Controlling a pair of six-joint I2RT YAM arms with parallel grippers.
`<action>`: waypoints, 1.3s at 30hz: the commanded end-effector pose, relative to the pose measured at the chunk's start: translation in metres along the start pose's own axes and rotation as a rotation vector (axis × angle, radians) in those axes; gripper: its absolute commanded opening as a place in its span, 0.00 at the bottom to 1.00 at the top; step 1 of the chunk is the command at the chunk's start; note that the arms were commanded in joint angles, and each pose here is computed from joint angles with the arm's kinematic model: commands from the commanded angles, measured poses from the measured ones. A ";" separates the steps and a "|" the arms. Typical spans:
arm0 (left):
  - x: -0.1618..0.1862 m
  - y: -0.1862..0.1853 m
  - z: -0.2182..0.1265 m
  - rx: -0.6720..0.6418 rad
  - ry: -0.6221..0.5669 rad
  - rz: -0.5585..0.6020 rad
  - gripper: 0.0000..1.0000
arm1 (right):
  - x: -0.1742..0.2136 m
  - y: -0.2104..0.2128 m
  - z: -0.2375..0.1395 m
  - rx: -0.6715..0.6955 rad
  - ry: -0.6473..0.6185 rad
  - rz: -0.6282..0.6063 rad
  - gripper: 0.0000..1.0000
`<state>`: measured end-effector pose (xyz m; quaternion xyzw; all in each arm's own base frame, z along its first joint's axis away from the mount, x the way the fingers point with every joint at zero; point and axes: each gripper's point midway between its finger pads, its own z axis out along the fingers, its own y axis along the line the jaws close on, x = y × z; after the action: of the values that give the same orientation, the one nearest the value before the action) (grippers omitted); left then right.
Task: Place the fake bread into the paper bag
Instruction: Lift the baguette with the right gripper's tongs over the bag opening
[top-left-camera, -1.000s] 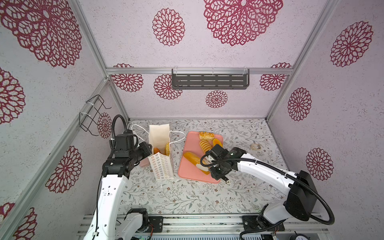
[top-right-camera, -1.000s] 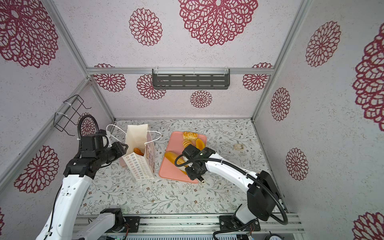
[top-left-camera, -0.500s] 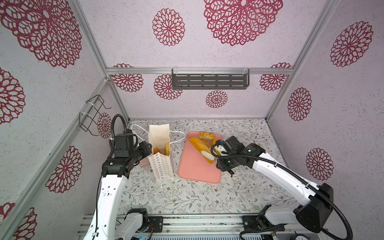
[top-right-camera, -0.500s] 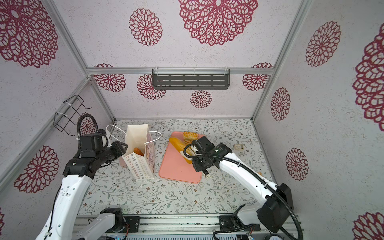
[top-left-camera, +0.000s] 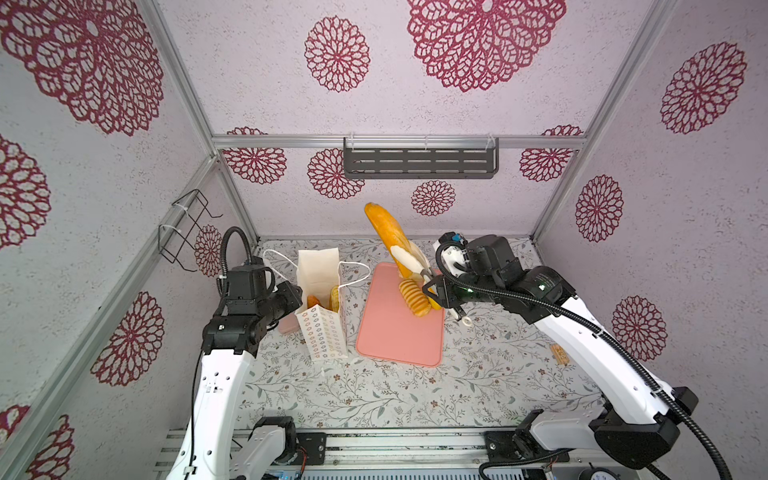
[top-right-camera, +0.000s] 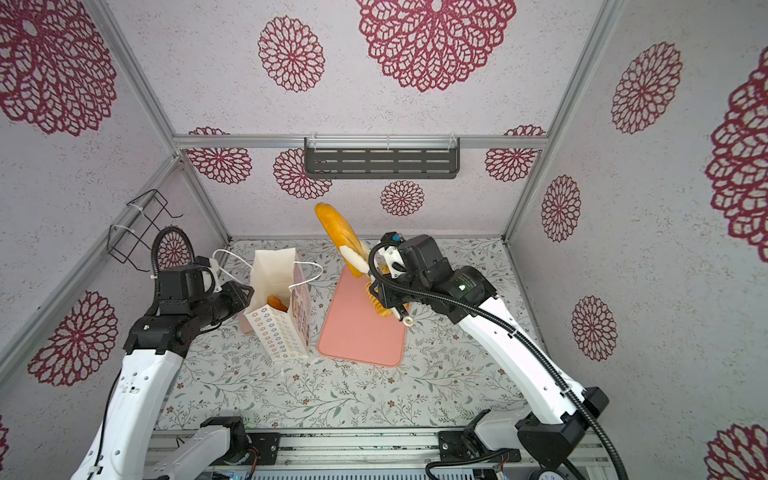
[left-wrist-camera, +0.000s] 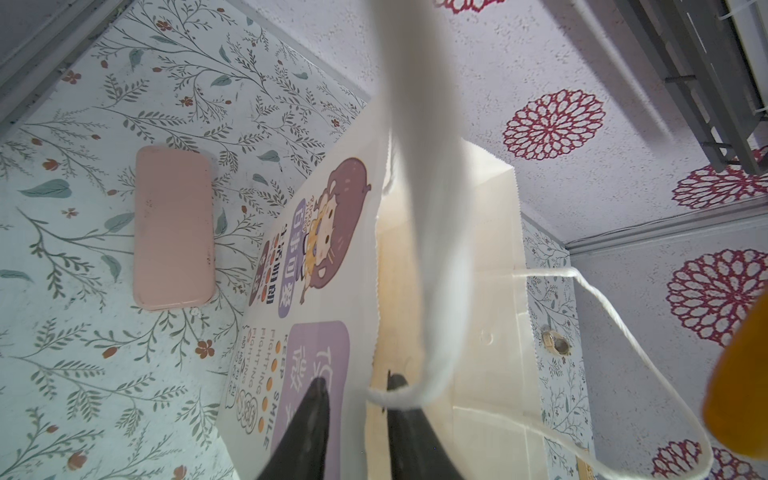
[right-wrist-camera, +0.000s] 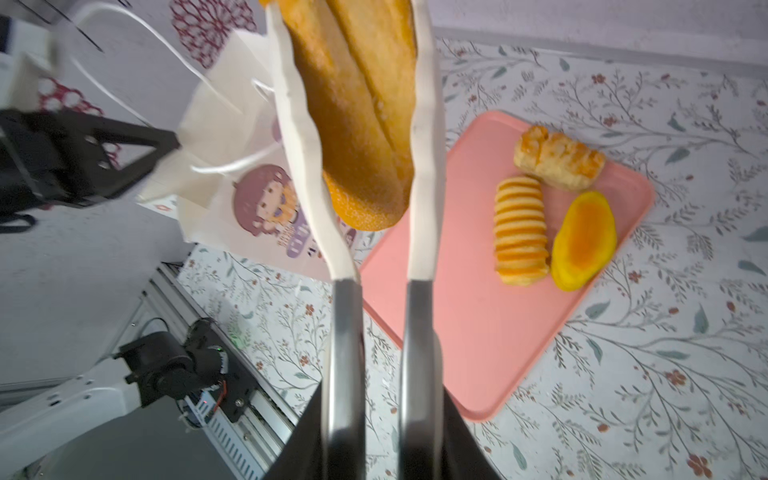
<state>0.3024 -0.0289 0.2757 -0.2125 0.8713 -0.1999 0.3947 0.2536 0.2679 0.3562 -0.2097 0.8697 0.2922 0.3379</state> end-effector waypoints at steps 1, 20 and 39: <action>-0.005 0.002 -0.001 -0.009 -0.020 -0.011 0.31 | -0.037 0.051 -0.010 -0.152 -0.109 -0.046 0.32; 0.005 0.008 0.001 -0.011 -0.011 -0.022 0.18 | -0.075 0.143 0.057 -0.353 -0.189 0.062 0.29; 0.006 0.008 0.003 -0.007 -0.016 -0.024 0.08 | -0.031 0.139 0.092 -0.272 -0.080 0.050 0.29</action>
<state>0.2977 -0.0283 0.2638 -0.2203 0.8729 -0.1993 0.3869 0.2422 0.4447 0.3399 -0.2276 0.8359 0.4017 0.2969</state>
